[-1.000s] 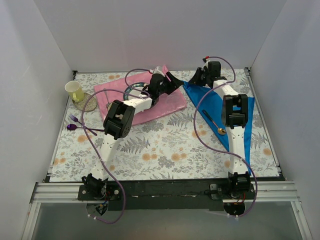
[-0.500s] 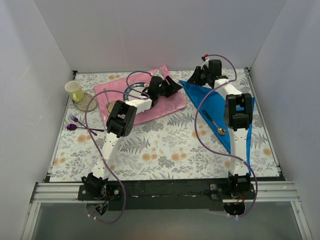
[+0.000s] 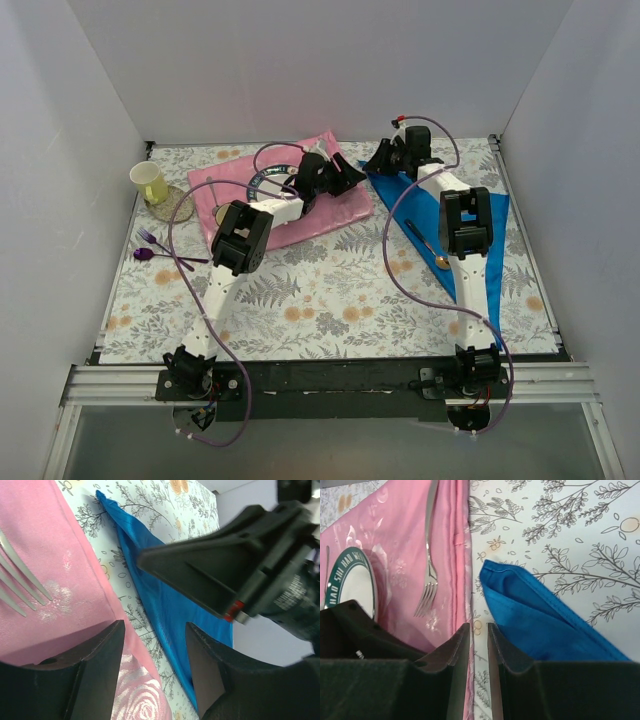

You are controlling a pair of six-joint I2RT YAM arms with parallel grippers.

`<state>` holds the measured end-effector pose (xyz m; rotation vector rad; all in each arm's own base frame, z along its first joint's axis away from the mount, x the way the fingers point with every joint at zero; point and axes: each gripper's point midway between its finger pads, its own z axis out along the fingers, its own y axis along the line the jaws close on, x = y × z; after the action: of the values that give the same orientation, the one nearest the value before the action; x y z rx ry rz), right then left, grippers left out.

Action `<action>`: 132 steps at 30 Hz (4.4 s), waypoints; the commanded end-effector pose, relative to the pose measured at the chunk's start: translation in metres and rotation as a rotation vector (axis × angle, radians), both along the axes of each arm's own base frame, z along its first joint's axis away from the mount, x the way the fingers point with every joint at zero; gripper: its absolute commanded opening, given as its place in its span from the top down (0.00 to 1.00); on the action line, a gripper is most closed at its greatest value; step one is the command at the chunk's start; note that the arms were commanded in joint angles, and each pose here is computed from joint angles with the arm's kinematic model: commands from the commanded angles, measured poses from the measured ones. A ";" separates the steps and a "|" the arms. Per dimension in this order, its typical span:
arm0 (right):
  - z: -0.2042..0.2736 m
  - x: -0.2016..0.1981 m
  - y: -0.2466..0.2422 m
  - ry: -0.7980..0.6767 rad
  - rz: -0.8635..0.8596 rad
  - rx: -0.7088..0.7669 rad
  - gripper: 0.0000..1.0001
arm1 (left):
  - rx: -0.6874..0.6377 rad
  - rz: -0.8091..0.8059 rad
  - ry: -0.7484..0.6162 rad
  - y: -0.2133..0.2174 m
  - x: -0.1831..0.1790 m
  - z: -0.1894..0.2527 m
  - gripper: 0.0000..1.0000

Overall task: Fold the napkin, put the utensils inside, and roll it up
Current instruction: Fold the napkin

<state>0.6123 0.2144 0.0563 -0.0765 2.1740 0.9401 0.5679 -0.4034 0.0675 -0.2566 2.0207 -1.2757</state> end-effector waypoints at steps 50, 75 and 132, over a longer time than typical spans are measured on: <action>0.005 0.030 -0.018 -0.174 -0.005 -0.469 0.53 | -0.120 -0.093 -0.098 0.002 -0.036 0.111 0.48; -0.026 0.023 -0.008 -0.201 -0.040 -0.792 0.74 | -0.142 -0.101 -0.072 0.002 -0.040 0.116 0.49; -0.019 0.032 -0.010 -0.254 -0.014 -0.750 0.49 | -0.183 -0.134 -0.005 -0.001 -0.049 0.107 0.49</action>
<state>0.6395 0.1975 0.0367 -0.5329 2.1702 0.0250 0.5210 -0.4065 0.1248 -0.2589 2.0356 -1.5032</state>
